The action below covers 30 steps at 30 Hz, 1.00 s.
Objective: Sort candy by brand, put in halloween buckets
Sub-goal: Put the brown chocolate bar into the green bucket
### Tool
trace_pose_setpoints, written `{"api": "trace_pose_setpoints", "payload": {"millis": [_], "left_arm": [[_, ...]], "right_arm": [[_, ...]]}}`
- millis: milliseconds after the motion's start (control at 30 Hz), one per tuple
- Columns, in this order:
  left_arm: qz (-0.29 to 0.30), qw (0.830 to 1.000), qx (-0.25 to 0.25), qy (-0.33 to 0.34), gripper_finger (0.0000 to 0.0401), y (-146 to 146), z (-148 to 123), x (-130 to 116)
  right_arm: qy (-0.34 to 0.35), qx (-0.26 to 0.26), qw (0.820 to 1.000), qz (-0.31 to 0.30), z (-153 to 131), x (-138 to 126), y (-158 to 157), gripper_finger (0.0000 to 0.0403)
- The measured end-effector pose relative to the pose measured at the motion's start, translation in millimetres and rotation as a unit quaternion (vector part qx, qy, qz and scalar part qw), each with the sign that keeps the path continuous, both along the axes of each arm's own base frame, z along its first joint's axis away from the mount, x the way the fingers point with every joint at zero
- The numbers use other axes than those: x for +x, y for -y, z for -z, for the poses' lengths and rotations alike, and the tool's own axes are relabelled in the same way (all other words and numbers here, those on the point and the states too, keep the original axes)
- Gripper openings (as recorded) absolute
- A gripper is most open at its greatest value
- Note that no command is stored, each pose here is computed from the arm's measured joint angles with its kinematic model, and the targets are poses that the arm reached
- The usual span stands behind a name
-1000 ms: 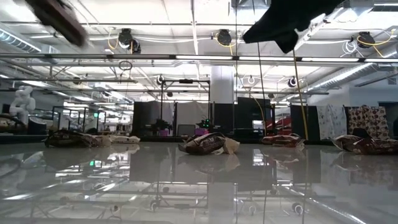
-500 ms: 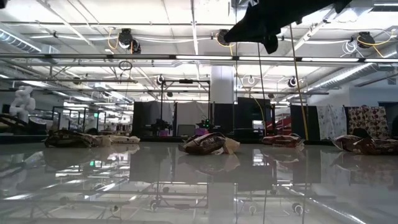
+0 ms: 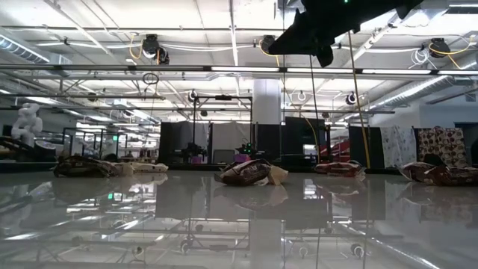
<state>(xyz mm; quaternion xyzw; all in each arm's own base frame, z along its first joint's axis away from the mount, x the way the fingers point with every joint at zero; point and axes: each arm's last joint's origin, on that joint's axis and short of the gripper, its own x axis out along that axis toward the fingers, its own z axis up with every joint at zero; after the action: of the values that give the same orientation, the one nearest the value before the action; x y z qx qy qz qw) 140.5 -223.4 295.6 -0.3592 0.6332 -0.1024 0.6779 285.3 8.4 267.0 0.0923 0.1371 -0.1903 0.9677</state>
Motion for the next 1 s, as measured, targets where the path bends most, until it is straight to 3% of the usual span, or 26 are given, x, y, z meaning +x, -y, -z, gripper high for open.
{"api": "trace_pose_setpoints", "payload": {"millis": [233, 400, 567, 733, 867, 933, 1000], "left_arm": [[-0.072, 0.996, 0.015, -0.055, 0.0042, -14, 5, 14], [-0.062, 0.992, -0.02, -0.109, 0.0069, -24, 5, 25], [-0.044, 0.994, -0.037, -0.09, 0.0091, -38, 2, 40], [-0.067, 0.996, -0.061, -0.026, 0.0094, -64, -5, 66], [-0.055, 0.99, -0.068, 0.107, 0.0094, -92, -13, 95], [-0.031, 0.979, -0.04, 0.198, 0.0094, -106, -18, 108], [-0.031, 0.961, 0.026, 0.274, 0.0094, -121, -18, 120]], "right_arm": [[0.0, 0.001, 1.0, -0.002, 0, 0, 0, 0.0], [-0.001, 0.008, 1.0, -0.023, 0, 0, -3, 0.0], [-0.004, 0.035, 0.996, -0.088, 1, 1, -7, 0.0], [-0.017, 0.104, 0.988, -0.116, 5, -1, -14, 0.0], [-0.071, 0.152, 0.978, -0.121, 16, -7, -26, 0.0], [-0.102, 0.172, 0.973, -0.117, 21, -11, -32, 0.0], [-0.141, 0.195, 0.965, -0.105, 28, -17, -38, 0.0]]}}
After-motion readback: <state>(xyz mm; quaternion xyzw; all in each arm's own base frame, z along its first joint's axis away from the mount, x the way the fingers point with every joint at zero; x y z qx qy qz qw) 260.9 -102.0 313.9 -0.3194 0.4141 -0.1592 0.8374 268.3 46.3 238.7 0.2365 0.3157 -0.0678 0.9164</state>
